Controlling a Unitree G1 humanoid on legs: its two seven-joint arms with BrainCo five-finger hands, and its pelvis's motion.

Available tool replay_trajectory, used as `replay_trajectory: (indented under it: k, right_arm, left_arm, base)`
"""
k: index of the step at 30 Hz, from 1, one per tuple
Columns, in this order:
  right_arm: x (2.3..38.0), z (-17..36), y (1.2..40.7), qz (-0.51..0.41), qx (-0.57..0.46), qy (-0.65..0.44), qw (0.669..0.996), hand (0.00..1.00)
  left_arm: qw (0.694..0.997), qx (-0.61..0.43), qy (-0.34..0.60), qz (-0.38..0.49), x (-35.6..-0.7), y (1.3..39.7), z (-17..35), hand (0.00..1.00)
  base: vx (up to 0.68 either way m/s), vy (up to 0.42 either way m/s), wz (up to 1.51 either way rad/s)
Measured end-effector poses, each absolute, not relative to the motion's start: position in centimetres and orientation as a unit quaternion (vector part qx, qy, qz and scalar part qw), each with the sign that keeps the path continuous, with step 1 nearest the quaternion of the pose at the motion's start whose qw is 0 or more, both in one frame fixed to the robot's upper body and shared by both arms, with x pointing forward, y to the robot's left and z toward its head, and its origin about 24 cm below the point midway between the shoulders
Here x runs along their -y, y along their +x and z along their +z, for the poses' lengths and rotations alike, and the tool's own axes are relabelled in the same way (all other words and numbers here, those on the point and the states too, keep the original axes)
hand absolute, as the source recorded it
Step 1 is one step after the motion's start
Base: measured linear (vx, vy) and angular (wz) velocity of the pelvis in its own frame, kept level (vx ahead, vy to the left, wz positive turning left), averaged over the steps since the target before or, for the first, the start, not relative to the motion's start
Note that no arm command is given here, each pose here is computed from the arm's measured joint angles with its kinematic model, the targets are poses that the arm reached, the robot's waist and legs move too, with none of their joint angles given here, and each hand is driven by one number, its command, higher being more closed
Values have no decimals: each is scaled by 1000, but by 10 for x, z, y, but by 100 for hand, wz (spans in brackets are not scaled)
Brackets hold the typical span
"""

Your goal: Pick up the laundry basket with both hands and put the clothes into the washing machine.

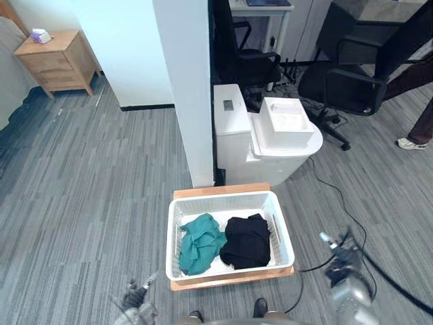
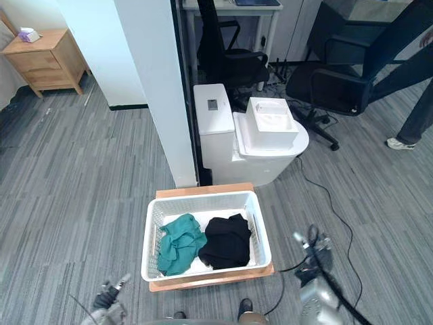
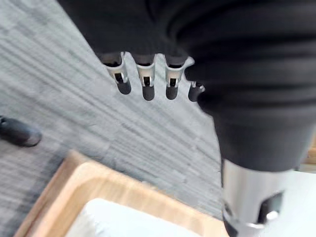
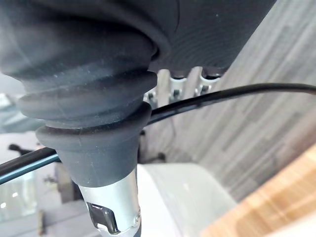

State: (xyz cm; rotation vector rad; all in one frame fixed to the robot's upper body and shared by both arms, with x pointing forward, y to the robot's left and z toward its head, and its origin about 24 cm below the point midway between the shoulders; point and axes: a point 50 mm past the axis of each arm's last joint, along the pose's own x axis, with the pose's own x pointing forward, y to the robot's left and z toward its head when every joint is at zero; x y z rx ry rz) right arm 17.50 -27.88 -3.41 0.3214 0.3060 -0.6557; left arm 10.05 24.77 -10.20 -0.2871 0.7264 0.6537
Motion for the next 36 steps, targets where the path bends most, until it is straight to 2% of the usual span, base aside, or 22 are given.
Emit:
replay_trajectory:
  k: [2, 8, 13, 21, 28, 36]
  right_arm:
    - [298, -14, 181, -317, -114, 127, 933, 0]
    - [325, 33, 212, -283, -49, 54, 956, 0]
    - [318, 47, 242, -217, -44, 19, 975, 0]
    - [278, 14, 266, -127, -134, 23, 983, 0]
    - [273, 9, 281, -128, -155, 29, 979, 0]
    - [255, 6, 291, -107, -169, 25, 979, 0]
  left_arm:
    - [897, -302, -120, 300, -260, 113, -83, 0]
    - [924, -248, -67, 283, -290, 142, -54, 0]
    - [935, -232, -45, 266, -298, 170, -45, 0]
    - [943, -284, 4, 175, -268, 208, -60, 0]
    - [944, -305, 30, 127, -244, 228, -67, 0]
    - [955, -281, 27, 92, -215, 253, -57, 0]
  base:
    - [7, 28, 11]
    - [0, 0, 0]
    - [-24, 6, -3]
    - [-45, 19, -6]
    - [-81, 10, -6]
    - [-78, 0, -6]
